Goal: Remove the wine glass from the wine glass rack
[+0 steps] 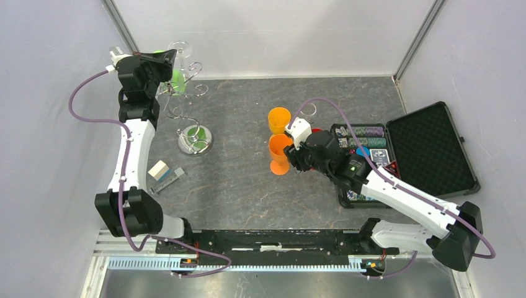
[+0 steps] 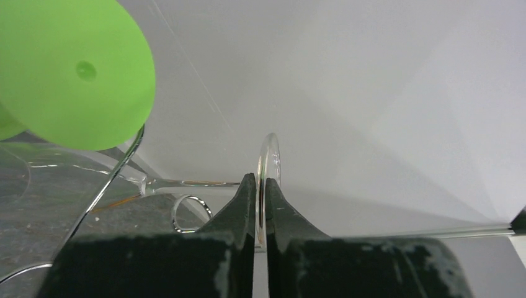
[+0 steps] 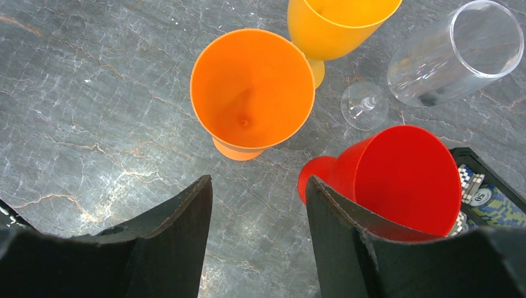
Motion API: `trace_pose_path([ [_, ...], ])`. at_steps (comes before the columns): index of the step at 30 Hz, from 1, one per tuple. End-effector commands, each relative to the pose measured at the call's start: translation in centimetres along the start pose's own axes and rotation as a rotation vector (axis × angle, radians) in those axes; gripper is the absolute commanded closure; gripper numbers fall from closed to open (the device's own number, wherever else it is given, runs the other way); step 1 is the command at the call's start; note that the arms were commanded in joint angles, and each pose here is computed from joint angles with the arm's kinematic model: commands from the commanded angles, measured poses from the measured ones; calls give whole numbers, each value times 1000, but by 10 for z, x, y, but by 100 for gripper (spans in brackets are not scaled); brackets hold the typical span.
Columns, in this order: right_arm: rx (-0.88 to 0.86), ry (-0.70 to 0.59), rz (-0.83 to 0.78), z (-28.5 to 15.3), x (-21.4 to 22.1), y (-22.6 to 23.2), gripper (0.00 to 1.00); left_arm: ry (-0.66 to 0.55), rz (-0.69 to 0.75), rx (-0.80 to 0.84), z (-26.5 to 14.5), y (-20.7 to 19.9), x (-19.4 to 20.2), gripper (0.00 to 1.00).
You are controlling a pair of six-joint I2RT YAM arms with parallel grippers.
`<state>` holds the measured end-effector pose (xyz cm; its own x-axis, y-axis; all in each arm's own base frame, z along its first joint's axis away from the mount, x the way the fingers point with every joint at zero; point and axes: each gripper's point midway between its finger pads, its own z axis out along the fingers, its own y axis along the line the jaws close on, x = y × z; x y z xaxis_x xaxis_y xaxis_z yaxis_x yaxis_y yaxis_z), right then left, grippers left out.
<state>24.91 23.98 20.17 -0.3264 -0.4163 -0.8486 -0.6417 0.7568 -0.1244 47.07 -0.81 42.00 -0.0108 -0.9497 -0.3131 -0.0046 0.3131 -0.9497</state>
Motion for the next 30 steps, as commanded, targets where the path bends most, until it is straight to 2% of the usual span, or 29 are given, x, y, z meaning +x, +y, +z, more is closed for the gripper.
trace_pose_path([
  [1,15,-46,11,0,-13,-3,38,44,-62,201,1,-51,0,98],
  [7,14,-48,14,-1,-13,-3,38,90,-85,274,5,-61,7,98],
  [20,-29,-90,35,-4,-24,4,32,314,-90,453,-7,-99,42,98],
  [25,-56,-157,47,-10,-41,8,25,443,-118,503,-33,-114,71,98],
  [28,-120,-239,40,-18,-60,17,23,499,-118,560,-61,-126,89,98],
  [30,-168,-323,40,-24,-76,24,23,576,-114,565,-81,-131,116,98],
])
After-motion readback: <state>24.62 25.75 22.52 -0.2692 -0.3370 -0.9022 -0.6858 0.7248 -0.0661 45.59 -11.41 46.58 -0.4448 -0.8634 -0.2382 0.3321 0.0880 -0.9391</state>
